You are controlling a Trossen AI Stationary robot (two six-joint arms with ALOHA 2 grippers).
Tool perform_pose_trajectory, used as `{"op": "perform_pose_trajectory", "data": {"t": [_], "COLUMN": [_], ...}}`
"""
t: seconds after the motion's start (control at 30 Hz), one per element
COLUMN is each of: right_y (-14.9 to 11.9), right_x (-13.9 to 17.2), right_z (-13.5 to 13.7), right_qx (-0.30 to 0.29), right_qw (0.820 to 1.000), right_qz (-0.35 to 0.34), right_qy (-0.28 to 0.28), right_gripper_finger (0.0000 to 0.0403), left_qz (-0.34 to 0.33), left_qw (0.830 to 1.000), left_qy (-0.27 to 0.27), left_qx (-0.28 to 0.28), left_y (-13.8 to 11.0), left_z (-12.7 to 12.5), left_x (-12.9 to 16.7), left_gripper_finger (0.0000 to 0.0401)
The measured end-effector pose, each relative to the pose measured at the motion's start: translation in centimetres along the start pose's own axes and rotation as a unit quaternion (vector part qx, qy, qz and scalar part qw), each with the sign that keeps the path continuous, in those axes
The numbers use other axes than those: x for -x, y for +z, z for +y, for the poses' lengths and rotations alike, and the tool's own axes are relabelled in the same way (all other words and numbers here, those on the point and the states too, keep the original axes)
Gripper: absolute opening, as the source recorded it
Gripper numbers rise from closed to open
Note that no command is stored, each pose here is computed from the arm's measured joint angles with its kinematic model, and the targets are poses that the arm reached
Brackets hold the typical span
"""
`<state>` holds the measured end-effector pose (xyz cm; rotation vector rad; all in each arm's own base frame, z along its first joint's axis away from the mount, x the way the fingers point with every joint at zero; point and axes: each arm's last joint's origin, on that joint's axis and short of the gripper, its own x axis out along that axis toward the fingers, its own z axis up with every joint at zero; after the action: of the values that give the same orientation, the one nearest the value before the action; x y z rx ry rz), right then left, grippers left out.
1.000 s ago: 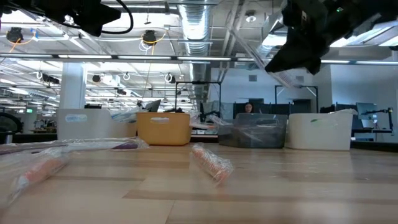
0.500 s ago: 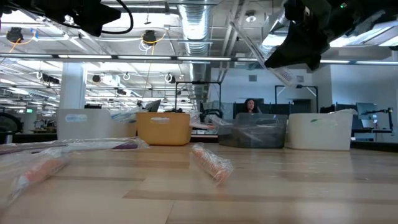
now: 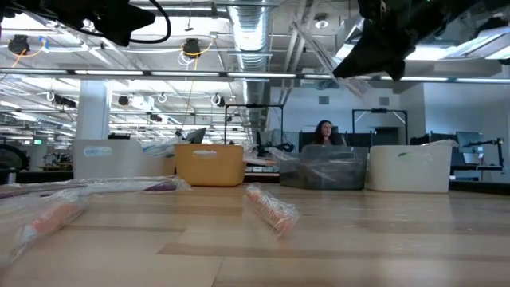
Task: Pick & Place Toothbrushes
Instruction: Put the violet toothbrush into the gray bin
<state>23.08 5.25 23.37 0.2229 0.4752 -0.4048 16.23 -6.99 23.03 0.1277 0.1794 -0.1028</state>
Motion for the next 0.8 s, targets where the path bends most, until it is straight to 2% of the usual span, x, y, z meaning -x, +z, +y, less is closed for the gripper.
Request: {"op": "perform_pose_trajectory", "data": {"t": [0.13,0.3,0.53,0.8], "right_y": [1.2,3.0,5.7,7.5], "right_x": [0.1,0.4,0.6,-2.5], "right_z": [-0.7,-2.5,-4.9,-7.7], "right_qx": [-0.030,-0.087,-0.138,-0.140], "right_qw": [0.999,0.988,0.976,0.952], "right_qz": [0.028,0.098,0.134,0.227], "right_qy": [-0.033,-0.076,-0.099,-0.150], "right_gripper_finger": [0.0000,0.0000,0.0000,0.0000], "left_qz": [0.000,-0.001,-0.002,-0.003], "left_qw": [1.000,1.000,1.000,1.000], "left_qy": [0.000,0.000,0.000,0.000], "left_qx": [0.000,0.000,0.001,0.001], "left_y": [0.0,0.0,0.1,0.1], "left_z": [0.0,0.0,0.0,0.0], "left_x": [0.0,0.0,0.0,0.0], "left_gripper_finger": [0.0222,0.0222,0.0222,0.0222]}}
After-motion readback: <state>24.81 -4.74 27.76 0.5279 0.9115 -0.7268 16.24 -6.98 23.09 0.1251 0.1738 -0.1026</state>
